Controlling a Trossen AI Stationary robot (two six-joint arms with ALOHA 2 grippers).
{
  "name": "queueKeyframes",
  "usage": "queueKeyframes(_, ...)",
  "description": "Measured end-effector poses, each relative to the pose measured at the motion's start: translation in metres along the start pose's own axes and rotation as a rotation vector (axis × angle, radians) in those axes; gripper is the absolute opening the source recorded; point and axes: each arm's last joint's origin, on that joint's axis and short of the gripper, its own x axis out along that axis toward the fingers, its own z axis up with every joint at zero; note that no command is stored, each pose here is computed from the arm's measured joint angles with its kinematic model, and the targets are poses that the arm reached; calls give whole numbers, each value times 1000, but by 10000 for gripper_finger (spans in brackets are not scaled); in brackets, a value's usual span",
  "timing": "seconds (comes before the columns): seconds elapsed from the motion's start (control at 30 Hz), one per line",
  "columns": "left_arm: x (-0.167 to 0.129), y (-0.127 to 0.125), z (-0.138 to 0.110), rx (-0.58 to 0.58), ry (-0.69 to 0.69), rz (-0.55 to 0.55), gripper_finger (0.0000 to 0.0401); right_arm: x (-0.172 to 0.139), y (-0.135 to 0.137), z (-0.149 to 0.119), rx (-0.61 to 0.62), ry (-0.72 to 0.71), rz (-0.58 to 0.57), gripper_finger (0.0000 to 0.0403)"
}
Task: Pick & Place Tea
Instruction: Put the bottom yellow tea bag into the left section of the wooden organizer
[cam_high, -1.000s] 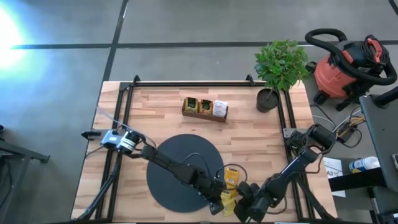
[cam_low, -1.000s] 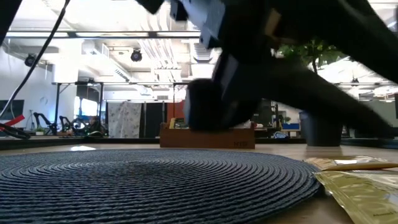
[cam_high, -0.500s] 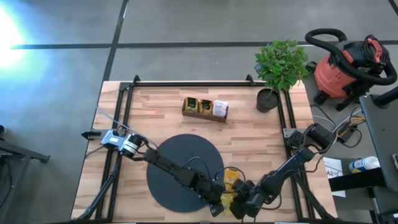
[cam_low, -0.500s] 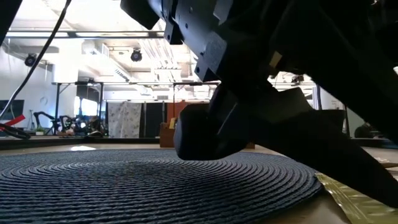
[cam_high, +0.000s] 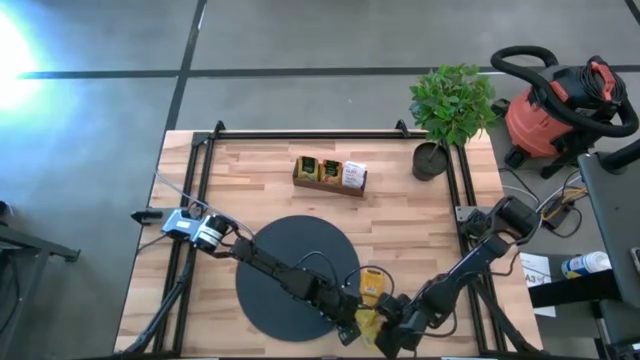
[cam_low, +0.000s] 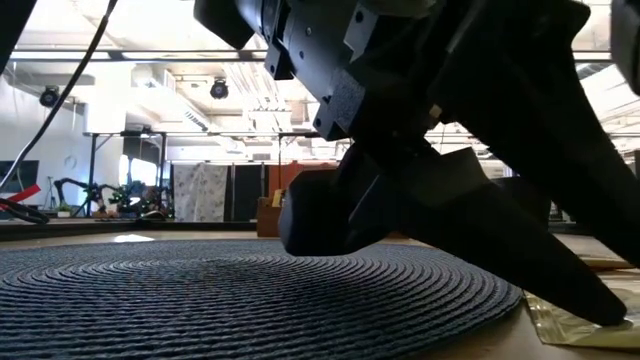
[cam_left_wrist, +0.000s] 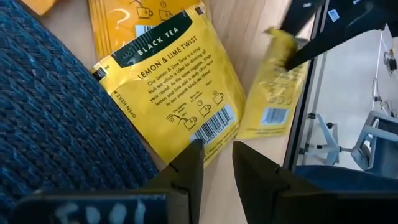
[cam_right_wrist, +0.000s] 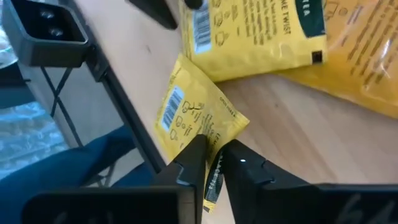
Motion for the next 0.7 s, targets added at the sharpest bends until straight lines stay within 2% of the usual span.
queueKeyframes(0.17, 0, 1, 0, 1, -3, 7, 90, -13, 1, 0, 5, -14, -20, 25)
queueKeyframes(0.4, -6, -1, 4, 60, -81, 58, 90, -55, -6, 4, 22, -185, -130, 9)
queueKeyframes(0.47, -8, -5, 7, 62, -105, 59, 90, -69, -12, 6, 66, -251, -186, 9)
queueKeyframes(0.57, -16, -14, 13, 89, -183, 71, 90, -87, -20, 9, 198, -379, -227, 9)
queueKeyframes(0.7, -32, -37, 23, 190, -391, 135, 90, -98, -20, 14, 316, -479, -185, 9)
